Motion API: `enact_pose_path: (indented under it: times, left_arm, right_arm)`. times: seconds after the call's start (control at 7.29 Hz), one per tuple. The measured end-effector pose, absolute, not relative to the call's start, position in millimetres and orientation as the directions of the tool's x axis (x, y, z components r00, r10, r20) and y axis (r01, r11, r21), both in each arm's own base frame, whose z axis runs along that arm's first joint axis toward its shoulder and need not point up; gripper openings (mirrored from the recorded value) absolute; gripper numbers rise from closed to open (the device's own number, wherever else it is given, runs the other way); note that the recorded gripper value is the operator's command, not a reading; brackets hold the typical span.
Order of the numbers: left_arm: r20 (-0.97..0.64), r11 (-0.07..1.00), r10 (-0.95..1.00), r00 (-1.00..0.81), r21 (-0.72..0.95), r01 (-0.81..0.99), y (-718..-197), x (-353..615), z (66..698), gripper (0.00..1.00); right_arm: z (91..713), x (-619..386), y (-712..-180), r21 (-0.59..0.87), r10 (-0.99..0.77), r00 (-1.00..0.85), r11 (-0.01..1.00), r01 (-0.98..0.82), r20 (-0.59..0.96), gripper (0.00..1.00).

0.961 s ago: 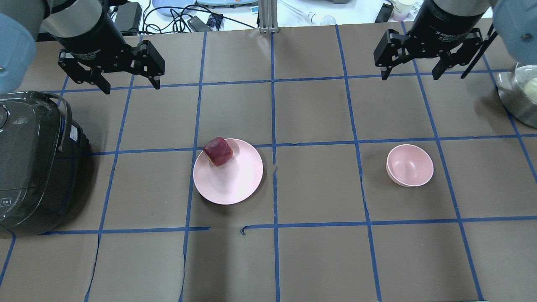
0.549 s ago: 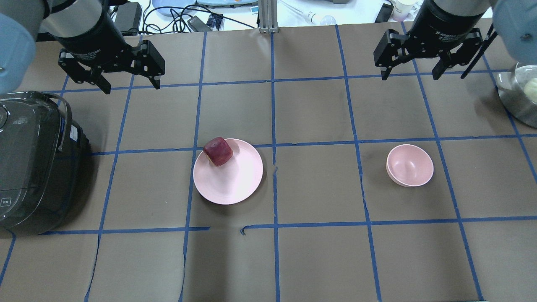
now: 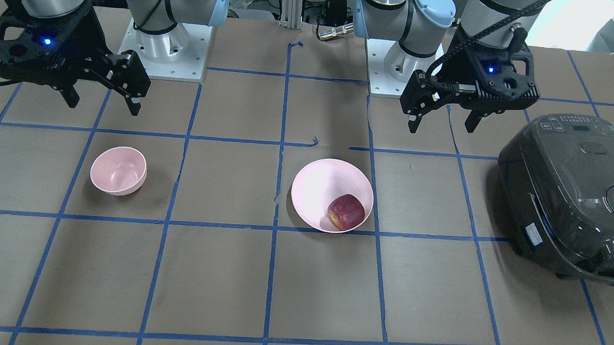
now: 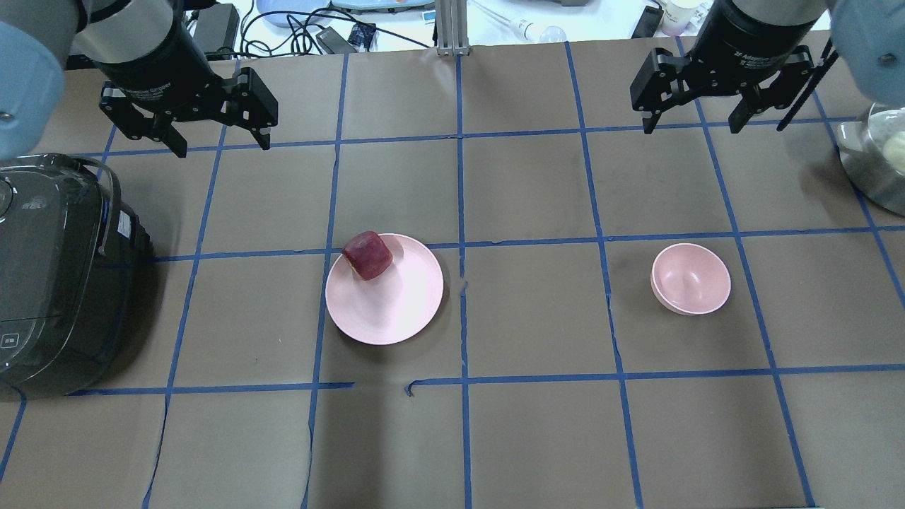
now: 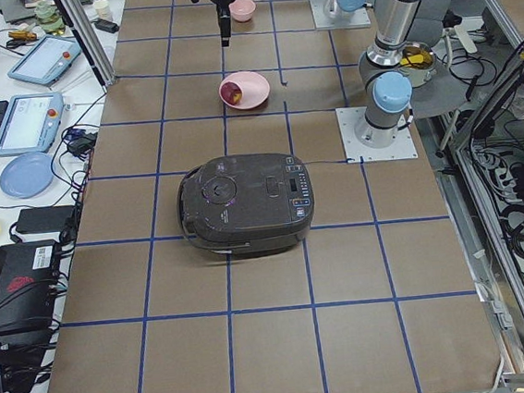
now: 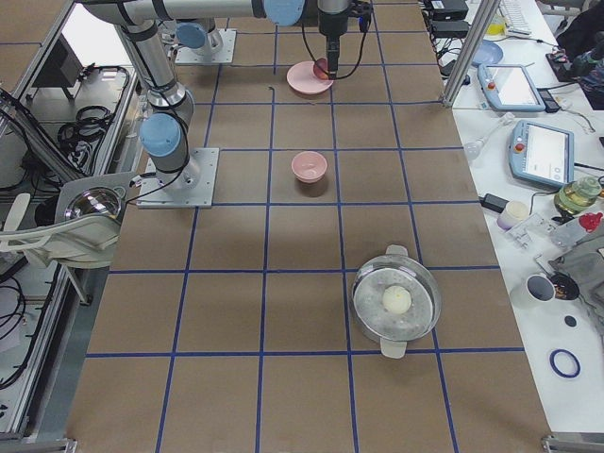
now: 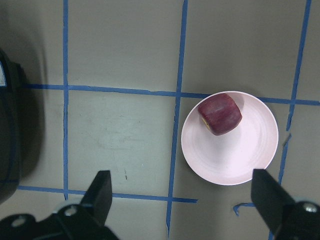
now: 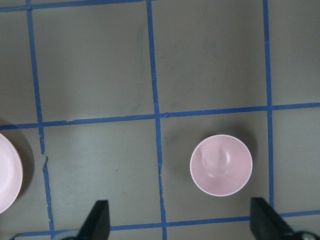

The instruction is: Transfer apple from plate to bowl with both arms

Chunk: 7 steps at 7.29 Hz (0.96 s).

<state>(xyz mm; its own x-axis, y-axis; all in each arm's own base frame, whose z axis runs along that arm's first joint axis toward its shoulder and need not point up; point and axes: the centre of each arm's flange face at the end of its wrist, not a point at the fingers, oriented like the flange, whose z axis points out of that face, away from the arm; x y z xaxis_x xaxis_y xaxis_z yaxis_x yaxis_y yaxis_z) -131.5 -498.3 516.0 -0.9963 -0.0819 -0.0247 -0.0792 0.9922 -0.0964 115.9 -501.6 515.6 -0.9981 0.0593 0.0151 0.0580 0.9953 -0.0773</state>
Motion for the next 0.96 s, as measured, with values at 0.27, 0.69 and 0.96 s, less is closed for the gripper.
enact_pose_path:
  times: [0.27, 0.69, 0.96]
  left_arm:
    - [-0.025, 0.992, -0.082, -0.996, -0.096, -0.079, -499.0, -131.6, 515.6, 1.0]
    - [-0.027, 0.993, -0.07, -0.997, -0.098, -0.067, -499.1, -131.5, 516.1, 1.0]
    - [-0.029, 0.994, -0.053, -0.998, -0.099, -0.05, -499.5, -130.4, 516.2, 1.0]
  right_arm:
    - [515.8, 116.5, -501.5, -0.077, 0.058, -0.998, 0.995, 0.057, 0.014, 1.0]
    - [516.5, 116.7, -500.1, -0.078, 0.058, -0.998, 0.995, 0.057, 0.013, 1.0]
    - [516.6, 116.7, -499.4, -0.078, 0.059, -0.998, 0.995, 0.057, 0.014, 1.0]
